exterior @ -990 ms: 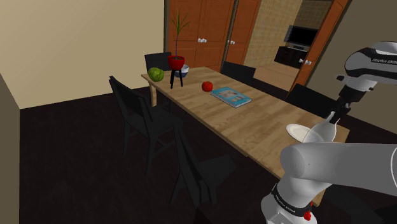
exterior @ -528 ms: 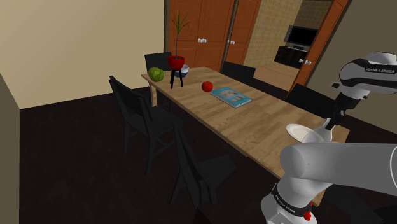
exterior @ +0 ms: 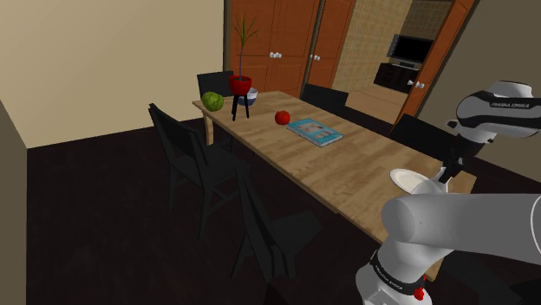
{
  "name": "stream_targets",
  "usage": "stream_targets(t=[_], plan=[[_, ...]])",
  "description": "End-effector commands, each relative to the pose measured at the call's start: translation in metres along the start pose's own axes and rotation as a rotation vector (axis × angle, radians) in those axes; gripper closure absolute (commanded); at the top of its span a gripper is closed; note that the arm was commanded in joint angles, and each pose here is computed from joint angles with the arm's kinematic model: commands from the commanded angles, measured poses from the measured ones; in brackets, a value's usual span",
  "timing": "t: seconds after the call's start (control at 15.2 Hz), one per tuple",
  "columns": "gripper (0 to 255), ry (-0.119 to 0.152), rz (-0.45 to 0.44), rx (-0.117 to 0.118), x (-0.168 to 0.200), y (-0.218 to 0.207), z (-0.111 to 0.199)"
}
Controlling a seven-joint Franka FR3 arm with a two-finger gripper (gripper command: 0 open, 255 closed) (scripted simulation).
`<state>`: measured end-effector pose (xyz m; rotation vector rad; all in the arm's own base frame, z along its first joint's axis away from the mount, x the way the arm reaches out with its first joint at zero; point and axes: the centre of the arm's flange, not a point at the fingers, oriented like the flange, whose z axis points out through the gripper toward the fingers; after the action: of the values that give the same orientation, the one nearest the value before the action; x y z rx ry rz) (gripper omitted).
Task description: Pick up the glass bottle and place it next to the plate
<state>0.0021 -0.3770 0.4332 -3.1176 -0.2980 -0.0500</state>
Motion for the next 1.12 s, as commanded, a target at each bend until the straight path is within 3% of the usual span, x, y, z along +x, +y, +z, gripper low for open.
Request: stream_targets(t=[0.0,0.2,0.26,0.59,0.86,1.06], plan=[[255,0.000,0.000,-0.001,0.000,0.000,0.001],[255,0.000,0.000,-0.001,0.000,0.000,0.001],[0,0.000,0.000,-0.001,0.000,0.000,0.001],[0,0.000,0.000,-0.001,0.000,0.000,0.001],[0,0.000,0.000,-0.001,0.000,0.000,-0.049],[0,0.000,0.000,-0.001,0.000,0.000,-0.049]])
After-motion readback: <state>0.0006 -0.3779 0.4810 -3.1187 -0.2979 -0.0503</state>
